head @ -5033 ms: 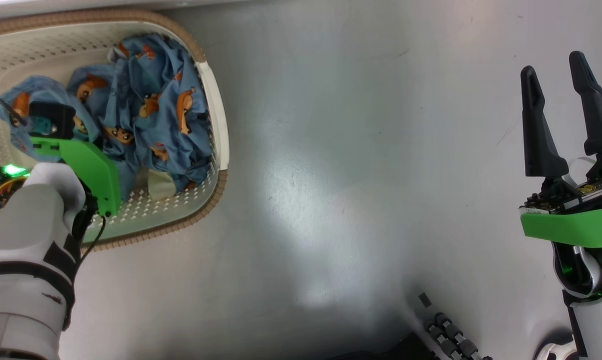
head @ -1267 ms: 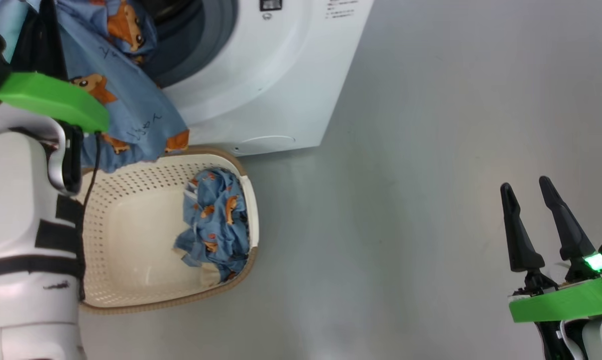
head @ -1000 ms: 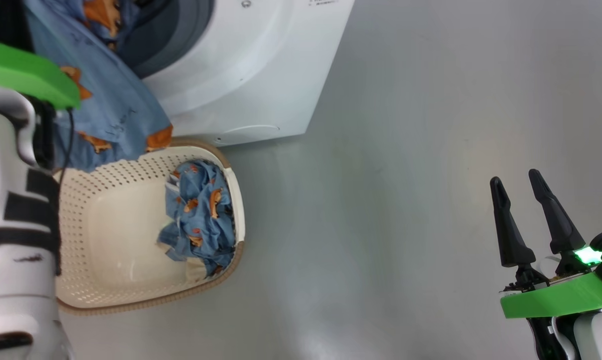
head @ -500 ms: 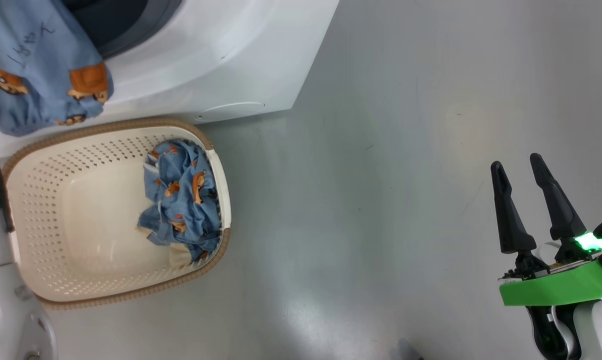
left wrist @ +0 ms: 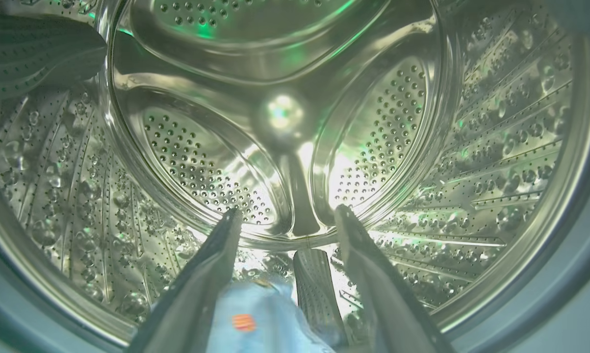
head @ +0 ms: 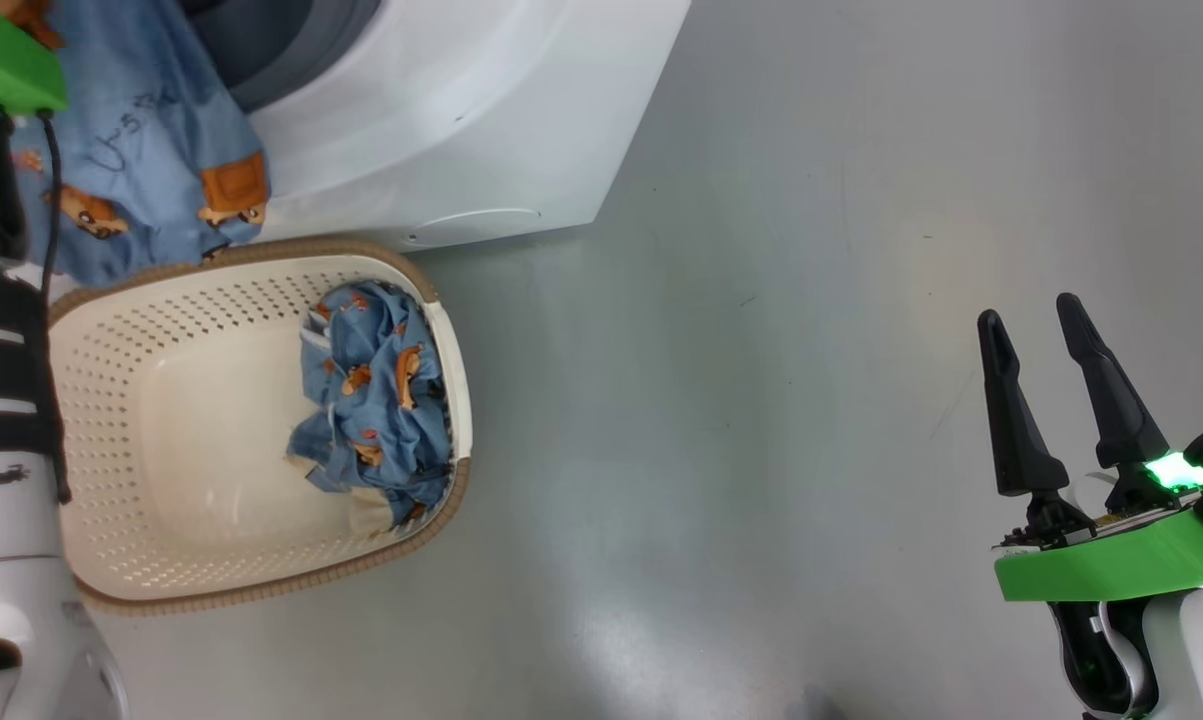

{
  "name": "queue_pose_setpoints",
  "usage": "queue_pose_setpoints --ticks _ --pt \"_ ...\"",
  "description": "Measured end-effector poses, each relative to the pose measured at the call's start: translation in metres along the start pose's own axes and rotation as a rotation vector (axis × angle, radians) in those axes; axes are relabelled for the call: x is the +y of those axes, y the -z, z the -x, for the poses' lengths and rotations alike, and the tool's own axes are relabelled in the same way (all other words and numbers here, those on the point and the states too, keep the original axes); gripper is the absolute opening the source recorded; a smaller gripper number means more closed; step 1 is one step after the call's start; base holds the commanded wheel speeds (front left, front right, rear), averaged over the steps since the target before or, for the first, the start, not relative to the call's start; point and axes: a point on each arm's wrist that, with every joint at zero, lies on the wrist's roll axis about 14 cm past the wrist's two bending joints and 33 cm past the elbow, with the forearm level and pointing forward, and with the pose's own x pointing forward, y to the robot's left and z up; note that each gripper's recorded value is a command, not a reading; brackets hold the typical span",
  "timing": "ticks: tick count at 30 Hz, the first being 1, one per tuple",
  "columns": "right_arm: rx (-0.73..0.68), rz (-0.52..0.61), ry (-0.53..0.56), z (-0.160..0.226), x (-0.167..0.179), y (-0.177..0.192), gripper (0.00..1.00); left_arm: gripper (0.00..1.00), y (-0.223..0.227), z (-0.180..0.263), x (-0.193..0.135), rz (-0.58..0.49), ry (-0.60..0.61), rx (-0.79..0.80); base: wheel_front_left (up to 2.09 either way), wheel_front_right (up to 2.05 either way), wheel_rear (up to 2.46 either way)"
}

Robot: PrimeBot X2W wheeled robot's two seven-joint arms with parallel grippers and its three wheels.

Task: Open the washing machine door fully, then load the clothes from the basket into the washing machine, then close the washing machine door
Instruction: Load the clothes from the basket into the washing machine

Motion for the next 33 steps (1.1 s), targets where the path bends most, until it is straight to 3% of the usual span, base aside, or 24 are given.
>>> queue_pose_setpoints --ticks 14,33 --pt "-0.019 0.002 -0.035 -0.003 0.008 -0.007 1.00 1.00 0.039 0.041 -0.006 0.026 -0.007 0.129 0.00 0.00 0.00" --pt "-0.028 0.000 -0.076 -0.011 0.017 -0.007 1.00 1.00 0.076 0.143 0.026 0.001 -0.084 0.245 0.00 0.00 0.00"
